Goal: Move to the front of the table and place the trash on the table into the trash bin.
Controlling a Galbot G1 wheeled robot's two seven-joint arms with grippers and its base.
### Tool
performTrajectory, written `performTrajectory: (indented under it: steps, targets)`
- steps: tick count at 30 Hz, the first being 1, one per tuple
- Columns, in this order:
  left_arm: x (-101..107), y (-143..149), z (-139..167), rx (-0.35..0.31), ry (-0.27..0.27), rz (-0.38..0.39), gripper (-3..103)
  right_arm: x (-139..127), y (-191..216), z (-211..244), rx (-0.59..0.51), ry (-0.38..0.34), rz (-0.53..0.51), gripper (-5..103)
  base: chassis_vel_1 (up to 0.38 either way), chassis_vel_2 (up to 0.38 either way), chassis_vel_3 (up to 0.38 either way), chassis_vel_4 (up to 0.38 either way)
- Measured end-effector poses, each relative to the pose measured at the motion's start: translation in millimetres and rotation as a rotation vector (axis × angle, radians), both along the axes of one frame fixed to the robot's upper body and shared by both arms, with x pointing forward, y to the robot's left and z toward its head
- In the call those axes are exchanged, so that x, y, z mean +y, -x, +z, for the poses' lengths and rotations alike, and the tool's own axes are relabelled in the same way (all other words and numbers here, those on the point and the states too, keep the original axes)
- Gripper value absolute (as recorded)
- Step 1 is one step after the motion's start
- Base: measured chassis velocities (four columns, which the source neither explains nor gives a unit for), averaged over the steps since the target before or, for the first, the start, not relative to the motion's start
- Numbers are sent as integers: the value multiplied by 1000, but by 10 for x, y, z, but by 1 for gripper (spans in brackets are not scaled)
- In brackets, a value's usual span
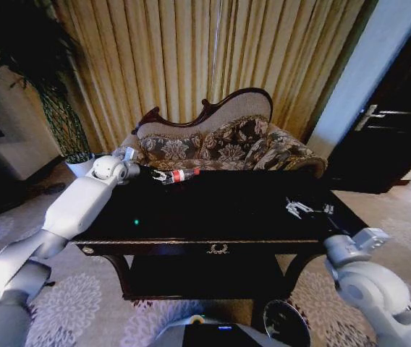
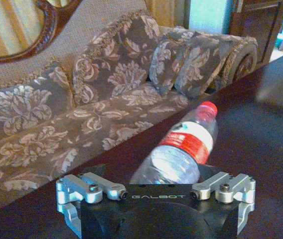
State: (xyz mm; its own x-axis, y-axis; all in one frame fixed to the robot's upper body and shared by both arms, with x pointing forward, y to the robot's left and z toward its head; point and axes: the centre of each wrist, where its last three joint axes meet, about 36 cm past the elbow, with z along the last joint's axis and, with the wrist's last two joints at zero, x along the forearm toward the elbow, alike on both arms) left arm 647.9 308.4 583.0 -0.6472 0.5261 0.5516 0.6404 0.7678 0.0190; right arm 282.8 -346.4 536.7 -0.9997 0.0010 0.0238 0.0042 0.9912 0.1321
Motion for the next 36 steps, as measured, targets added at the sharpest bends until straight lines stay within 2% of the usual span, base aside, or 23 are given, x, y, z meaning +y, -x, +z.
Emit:
performTrajectory:
  steps: [9,12,13,14,16,17,19,21,23,24,27,30,32,36]
  targets:
    - [-25,-35,-69,13,-3,2,102,-24,-10,-6,-9,2,-7,100,0,0,0,0]
    - [-15,-41,-76,16,-2,5,98,-30,-14,-11,-10,3,-9,100,0,0,0,0]
    - [-10,-43,-80,17,-2,6,93,-32,-15,-11,-11,3,-10,100,0,0,0,0]
    - [-10,-43,-80,17,-2,6,93,-32,-15,-11,-11,3,-10,100,0,0,0,0]
    - [-4,-42,-92,21,2,5,83,-32,-16,-12,-14,2,-10,100,0,0,0,0]
    - [-4,-42,-92,21,2,5,83,-32,-16,-12,-14,2,-10,100,0,0,0,0]
    - [-5,-32,-112,26,6,1,72,-34,-16,-10,-14,3,-10,100,0,0,0,0]
    - [-6,-28,-114,26,7,0,72,-36,-17,-8,-15,5,-10,100,0,0,0,0]
    - [-5,-21,-116,26,10,-1,61,-43,-20,0,-17,9,-10,100,0,0,0,0]
    - [-5,-21,-116,26,10,-1,61,-43,-20,0,-17,9,-10,100,0,0,0,0]
    - [4,-6,-118,25,12,-2,48,-52,-19,6,-18,12,-11,100,0,0,0,0]
    - [10,3,-117,24,12,-2,45,-53,-17,5,-17,12,-12,100,0,0,0,0]
    - [29,19,-115,23,15,-1,39,-53,-16,5,-17,12,-12,100,0,0,0,0]
    - [46,38,-115,22,17,0,36,-51,-12,3,-16,11,-12,100,0,0,0,0]
